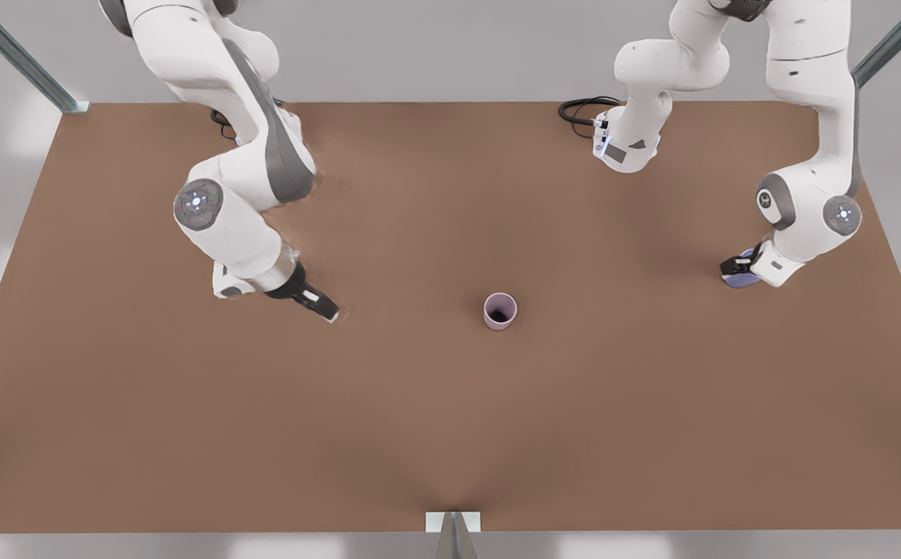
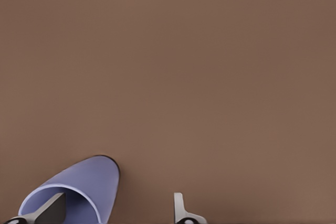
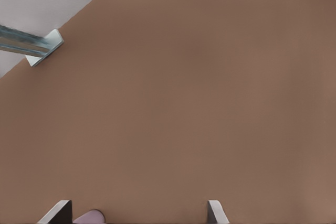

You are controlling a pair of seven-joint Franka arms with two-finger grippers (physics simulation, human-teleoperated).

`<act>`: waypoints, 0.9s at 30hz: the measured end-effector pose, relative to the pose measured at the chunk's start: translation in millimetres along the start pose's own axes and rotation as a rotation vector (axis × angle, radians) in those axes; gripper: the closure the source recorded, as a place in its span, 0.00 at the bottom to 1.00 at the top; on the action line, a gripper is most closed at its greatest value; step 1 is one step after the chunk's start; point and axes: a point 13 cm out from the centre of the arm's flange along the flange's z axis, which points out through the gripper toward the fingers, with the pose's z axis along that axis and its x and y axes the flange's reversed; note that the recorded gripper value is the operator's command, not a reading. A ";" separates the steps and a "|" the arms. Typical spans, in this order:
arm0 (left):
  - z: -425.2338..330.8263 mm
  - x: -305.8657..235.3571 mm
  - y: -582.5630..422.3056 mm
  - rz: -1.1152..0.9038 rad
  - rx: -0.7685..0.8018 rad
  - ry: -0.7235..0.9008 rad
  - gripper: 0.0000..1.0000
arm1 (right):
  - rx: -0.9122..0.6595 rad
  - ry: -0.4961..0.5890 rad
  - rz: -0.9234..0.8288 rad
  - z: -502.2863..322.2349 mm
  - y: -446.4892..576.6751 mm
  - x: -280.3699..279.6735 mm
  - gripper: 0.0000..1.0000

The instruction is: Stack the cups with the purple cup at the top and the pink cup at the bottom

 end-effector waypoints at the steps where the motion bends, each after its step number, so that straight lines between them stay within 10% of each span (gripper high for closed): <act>1: 1.8 -1.2 -0.5 0.007 -0.003 -0.003 0.00 | 0.015 -0.036 0.030 -31.5 -42.1 -36.6 0.00; 7: 7.8 -3.4 7.7 0.018 -0.012 -0.014 0.00 | 0.183 -0.104 0.071 -127.3 -224.5 -159.6 0.00; 18: 25.4 11.5 17.9 0.020 -0.012 0.018 0.00 | 0.255 -0.045 -0.270 -155.9 -201.2 -140.0 0.00; 23: 35.0 16.7 24.2 0.014 -0.013 0.038 0.36 | 0.257 -0.012 -0.326 -156.3 -213.0 -141.3 0.00; 27: 41.0 18.8 24.3 0.018 -0.014 0.050 0.45 | 0.256 0.002 -0.369 -157.2 -216.7 -141.0 0.00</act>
